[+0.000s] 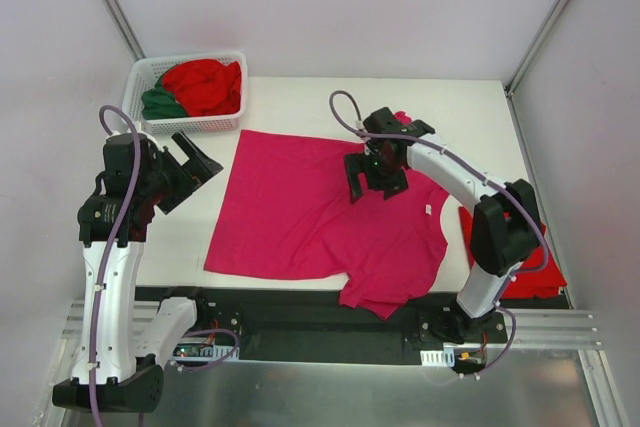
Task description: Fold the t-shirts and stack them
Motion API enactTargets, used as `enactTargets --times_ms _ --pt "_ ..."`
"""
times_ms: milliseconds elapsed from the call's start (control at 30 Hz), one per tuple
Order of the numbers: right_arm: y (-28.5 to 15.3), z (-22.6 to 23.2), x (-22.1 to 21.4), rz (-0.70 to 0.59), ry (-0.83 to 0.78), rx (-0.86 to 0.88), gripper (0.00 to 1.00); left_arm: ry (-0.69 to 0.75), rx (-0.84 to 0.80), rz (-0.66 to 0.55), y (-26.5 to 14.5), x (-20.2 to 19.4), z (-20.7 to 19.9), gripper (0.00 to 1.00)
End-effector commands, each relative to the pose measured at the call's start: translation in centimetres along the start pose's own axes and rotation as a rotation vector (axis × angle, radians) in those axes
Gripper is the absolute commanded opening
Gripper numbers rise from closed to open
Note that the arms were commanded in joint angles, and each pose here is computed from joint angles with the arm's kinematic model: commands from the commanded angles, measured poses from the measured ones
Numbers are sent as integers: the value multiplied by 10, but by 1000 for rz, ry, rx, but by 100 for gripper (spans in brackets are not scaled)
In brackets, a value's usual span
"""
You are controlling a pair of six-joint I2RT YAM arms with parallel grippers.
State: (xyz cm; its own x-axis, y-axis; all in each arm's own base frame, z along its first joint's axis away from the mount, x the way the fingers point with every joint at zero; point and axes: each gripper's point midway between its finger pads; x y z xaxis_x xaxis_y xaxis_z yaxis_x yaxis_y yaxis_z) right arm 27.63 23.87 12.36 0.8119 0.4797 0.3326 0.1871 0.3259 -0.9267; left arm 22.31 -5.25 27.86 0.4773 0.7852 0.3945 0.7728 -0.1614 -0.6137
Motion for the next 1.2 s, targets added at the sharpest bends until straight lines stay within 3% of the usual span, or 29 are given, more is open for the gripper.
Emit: enactTargets --times_ms 0,300,533,700,1167 --pt "13 -42 -36 128 98 -77 96 -1 -47 -4 -1 1 -10 99" --pt "22 -98 -47 224 221 -196 96 12 -58 1 -2 2 -13 99" --pt "20 -140 -57 106 312 -315 96 21 -67 9 -2 0 -14 99" --pt "30 -152 -56 -18 290 -372 96 22 -64 21 1 -3 -11 99" --pt "58 -167 -33 -93 224 -397 96 30 -88 35 -2 -5 -17 99"
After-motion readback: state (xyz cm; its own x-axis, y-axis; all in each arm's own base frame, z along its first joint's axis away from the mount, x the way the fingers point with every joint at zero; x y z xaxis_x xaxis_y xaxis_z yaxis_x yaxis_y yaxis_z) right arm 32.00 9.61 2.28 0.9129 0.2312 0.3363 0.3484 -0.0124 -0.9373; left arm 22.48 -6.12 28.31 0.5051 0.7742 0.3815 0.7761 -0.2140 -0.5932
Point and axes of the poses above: each gripper's point midway between its finger pads, its own y axis out along the fingers, its own z axis along the line the jaws close on, x = y × z, and after that the axes turned 13 degrees about -y, right-handed
